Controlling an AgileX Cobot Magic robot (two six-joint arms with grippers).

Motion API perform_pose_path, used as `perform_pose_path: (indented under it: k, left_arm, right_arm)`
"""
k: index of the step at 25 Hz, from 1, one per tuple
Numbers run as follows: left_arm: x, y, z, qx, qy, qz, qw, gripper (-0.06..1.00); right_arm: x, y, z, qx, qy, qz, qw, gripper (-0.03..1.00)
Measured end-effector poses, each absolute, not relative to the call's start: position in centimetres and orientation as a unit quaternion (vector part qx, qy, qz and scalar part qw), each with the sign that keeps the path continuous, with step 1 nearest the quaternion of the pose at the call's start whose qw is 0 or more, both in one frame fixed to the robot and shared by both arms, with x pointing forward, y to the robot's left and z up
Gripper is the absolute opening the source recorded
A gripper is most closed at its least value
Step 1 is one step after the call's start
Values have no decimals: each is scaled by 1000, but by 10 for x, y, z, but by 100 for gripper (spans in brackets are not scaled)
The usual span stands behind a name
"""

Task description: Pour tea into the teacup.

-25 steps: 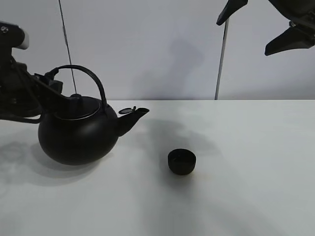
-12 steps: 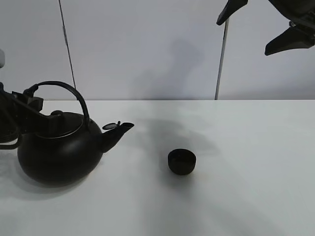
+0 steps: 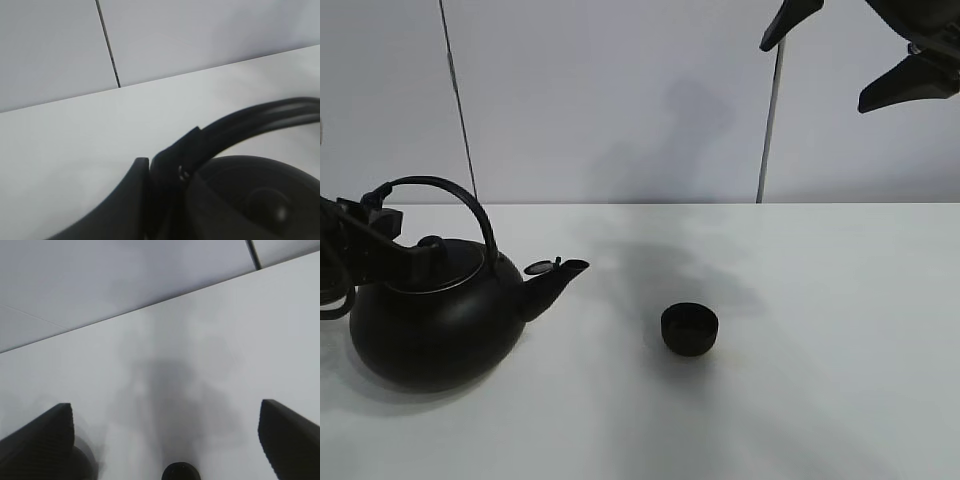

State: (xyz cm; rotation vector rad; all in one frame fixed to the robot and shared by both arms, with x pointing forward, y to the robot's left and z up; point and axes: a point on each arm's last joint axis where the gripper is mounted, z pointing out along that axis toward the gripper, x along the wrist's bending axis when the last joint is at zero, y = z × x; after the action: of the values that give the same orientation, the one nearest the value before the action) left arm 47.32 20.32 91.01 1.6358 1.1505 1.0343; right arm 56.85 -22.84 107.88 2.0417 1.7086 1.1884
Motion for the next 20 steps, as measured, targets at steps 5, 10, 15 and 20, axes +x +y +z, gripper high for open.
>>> perform_pose_path:
  k: [5,10,15,20]
  left_arm:
    - [473,202,911,657,457,414,434,15]
    - [473,200,913,658,445,413,446,21]
    - [473,197,914,661,431,411,456,23]
    - [473,197,916,647,445,401,471,29]
  right_arm:
    - [568,-228,1079,696,582,405,113,69]
    - [568,-228,1079,696,582,405,113,69]
    - [568,-228,1079,696,582,405,113,69]
    - [568,-228,1079,696,582,405,113,69]
